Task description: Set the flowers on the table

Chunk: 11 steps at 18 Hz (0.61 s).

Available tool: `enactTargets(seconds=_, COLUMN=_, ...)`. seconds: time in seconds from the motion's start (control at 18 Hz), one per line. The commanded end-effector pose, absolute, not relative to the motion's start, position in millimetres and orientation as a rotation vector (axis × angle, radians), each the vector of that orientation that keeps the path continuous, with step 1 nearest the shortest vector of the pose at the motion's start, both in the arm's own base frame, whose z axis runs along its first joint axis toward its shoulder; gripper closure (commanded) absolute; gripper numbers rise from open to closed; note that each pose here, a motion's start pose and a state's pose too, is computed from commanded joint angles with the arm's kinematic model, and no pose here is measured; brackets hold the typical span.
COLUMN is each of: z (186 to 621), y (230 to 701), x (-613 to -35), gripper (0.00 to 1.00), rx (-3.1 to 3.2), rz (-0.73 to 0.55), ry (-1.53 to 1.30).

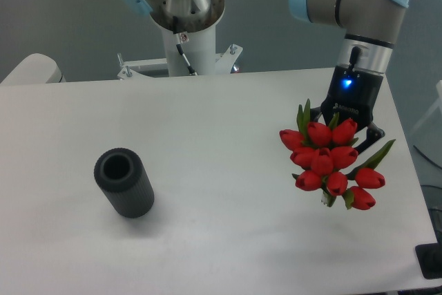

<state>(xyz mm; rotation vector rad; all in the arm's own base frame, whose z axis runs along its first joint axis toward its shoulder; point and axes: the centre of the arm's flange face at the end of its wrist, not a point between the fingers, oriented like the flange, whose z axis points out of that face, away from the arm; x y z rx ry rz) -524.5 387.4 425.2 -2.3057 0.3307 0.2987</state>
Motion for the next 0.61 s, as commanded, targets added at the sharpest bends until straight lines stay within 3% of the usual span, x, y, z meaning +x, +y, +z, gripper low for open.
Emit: enactTargets(seconds=0.61, z=429.5, y=396.8, x=-519.7, gripper=0.74, rx=-2.351, rz=0.335, ry=0.353)
